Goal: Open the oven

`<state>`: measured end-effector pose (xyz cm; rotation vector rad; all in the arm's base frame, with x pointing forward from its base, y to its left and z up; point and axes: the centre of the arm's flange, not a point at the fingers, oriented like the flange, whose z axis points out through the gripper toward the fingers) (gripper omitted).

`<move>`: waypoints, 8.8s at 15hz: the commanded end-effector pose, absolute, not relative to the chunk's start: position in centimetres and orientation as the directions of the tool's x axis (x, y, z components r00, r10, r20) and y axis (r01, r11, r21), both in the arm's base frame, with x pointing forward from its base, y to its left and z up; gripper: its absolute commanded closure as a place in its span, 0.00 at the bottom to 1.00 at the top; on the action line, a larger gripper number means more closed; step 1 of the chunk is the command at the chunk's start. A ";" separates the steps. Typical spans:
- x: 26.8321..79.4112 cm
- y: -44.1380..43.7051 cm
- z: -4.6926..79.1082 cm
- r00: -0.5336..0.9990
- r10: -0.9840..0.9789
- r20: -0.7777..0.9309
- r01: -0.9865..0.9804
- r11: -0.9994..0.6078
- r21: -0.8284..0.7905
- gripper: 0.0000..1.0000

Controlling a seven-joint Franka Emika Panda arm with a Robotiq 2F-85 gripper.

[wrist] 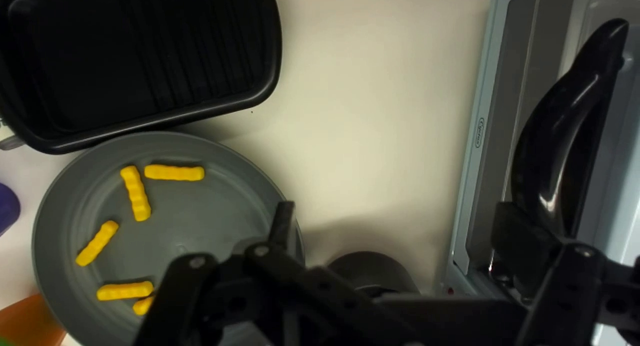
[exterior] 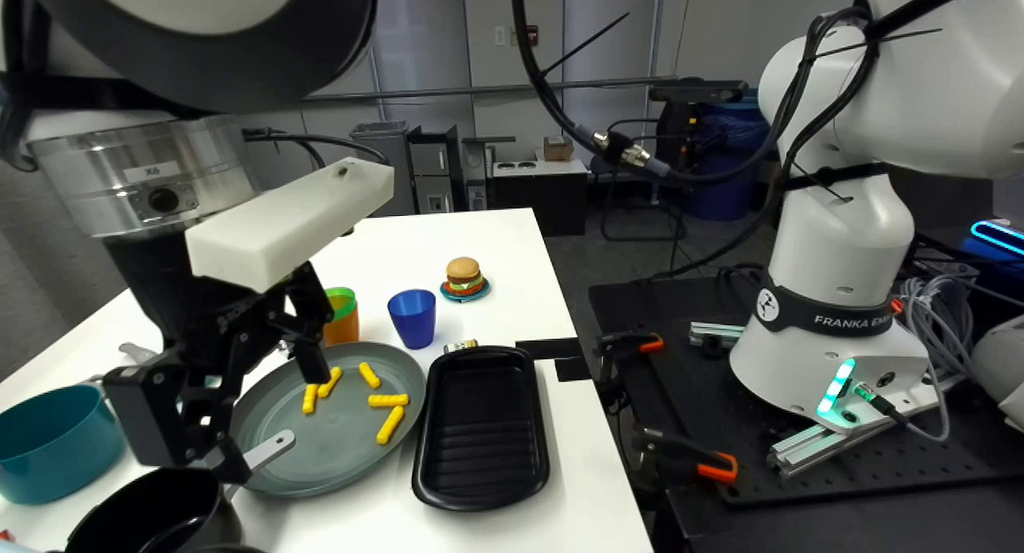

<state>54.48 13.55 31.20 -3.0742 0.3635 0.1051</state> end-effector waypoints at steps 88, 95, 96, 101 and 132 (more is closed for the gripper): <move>54.8 6.1 26.2 0.940 -0.296 -0.173 -0.320 -0.938 -0.134 0.00; 55.7 2.9 23.9 0.950 -0.214 -0.226 -0.282 -0.897 -0.340 0.00; 55.8 2.3 23.5 0.953 -0.198 -0.229 -0.274 -0.885 -0.377 0.00; 56.0 -0.5 21.5 0.974 -0.092 -0.205 -0.191 -0.817 -0.544 0.00; 59.3 -8.4 12.6 0.942 -0.029 -0.333 -0.254 -0.710 -0.656 0.00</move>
